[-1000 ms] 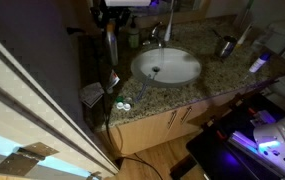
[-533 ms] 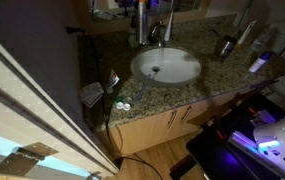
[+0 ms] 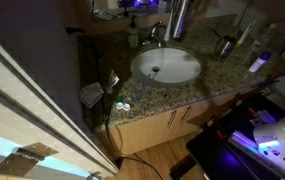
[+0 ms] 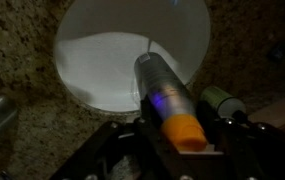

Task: Move the spray bottle to the right

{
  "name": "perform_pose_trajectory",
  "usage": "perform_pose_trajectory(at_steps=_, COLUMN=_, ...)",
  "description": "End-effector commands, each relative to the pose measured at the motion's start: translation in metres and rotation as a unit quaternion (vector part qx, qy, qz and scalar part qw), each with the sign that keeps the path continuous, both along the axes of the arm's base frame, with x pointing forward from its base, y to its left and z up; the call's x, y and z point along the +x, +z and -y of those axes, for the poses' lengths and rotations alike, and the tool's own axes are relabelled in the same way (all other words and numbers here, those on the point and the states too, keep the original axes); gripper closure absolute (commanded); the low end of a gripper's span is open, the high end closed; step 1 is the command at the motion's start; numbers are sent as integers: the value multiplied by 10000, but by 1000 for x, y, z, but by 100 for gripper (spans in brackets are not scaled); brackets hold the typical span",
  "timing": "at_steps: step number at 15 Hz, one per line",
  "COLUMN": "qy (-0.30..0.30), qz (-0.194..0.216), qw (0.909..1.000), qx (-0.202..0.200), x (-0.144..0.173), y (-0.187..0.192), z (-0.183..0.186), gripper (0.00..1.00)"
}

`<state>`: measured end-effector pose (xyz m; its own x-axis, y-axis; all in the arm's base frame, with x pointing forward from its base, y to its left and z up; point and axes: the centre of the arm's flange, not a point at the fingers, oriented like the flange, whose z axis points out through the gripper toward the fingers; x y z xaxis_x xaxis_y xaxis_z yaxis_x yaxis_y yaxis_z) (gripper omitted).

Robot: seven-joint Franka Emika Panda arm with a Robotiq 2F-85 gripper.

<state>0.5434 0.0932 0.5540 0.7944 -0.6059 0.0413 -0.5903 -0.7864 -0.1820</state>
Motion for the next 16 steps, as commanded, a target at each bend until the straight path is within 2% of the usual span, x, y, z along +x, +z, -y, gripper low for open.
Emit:
perform_pose_trajectory(at_steps=1, qy=-82, qz=2, qw=10000, qx=56, x=-8, y=2, z=9, gripper=50)
perform_pose_trajectory(at_steps=2, qy=-113, qz=10, qw=9999, qx=79, x=-14, y=3, z=12, gripper=50)
perform_pose_trajectory(at_steps=3, qy=-385, qz=-16, qw=9993, qx=5, x=-7, y=-4, z=28, gripper=75)
perform_pose_trajectory(at_steps=6, qy=-1314, qz=112, qw=9910, qx=-215, x=2, y=-17, z=96, gripper=75)
perform_pose_trajectory(at_steps=9, qy=-2176, qz=275, qw=9751, qx=-331, x=3, y=-23, z=183, gripper=75)
perform_pose_trajectory(at_steps=12, qy=-3042, qz=377, qw=9507, qx=-476, x=7, y=-40, z=252, gripper=75)
perform_pose_trajectory(at_steps=14, qy=-3613, qz=399, qw=9298, qx=-573, x=11, y=-58, z=285, gripper=75)
perform_pose_trajectory(at_steps=15, qy=-3907, qz=401, qw=9186, qx=-447, x=13, y=-67, z=294, gripper=75)
perform_pose_trajectory(at_steps=16, qy=-3503, qz=336, qw=9348, qx=-479, x=0, y=-53, z=283, gripper=50)
